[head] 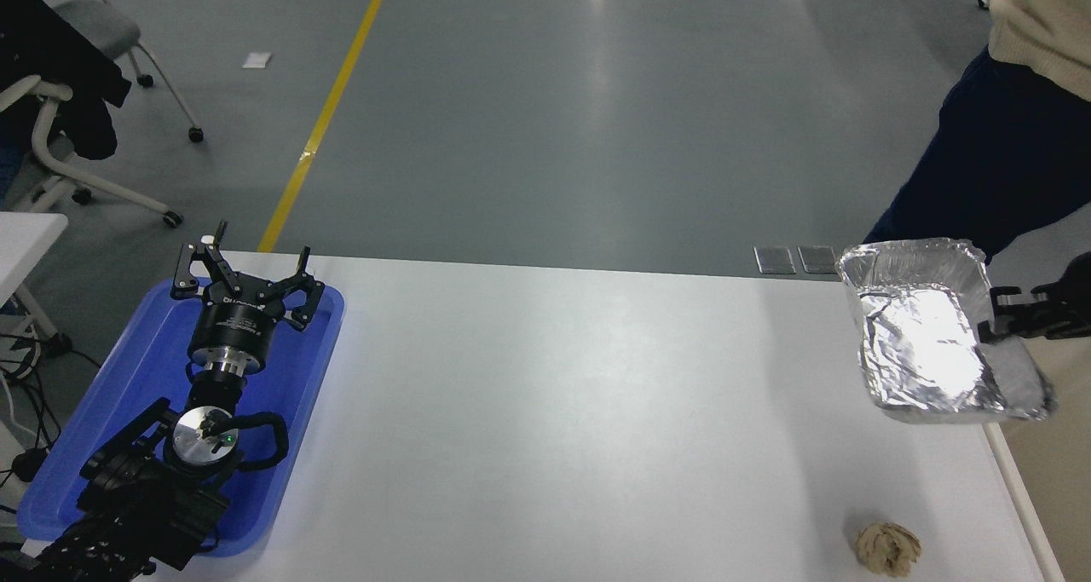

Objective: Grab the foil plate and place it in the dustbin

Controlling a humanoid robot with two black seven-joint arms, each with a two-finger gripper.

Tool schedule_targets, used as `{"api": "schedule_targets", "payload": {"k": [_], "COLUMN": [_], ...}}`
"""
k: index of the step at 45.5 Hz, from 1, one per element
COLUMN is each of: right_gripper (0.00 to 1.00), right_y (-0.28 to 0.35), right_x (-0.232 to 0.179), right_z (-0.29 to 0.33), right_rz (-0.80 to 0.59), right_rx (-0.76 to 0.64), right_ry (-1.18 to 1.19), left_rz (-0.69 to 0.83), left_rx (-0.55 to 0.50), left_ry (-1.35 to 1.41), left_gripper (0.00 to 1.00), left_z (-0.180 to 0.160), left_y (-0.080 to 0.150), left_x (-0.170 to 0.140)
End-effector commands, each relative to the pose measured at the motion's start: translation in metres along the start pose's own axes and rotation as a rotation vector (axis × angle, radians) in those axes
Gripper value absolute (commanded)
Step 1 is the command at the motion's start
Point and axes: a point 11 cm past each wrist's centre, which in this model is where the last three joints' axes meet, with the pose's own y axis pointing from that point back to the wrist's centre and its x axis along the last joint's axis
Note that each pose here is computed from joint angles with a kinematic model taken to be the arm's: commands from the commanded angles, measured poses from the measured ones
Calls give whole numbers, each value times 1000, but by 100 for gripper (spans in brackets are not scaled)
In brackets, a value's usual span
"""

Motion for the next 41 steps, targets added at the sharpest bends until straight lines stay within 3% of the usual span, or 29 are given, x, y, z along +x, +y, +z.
{"api": "schedule_targets", "payload": {"k": [1,32,41], "right_gripper": [0,0,0], "right_y": [47,70,71], "right_x": [11,25,23], "right_z": [-11,-11,34], "right_rz": [-28,35,46], "right_rx": [-11,-31,-147], "right_ry": [3,18,-6], "left_rz": [-1,-1,1], "left_rx": [2,0,0], "left_ry": [1,1,0], "left_gripper": [100,100,100], "left_z": [0,0,0], "left_y": [0,0,0], "left_x": [0,0,0]}}
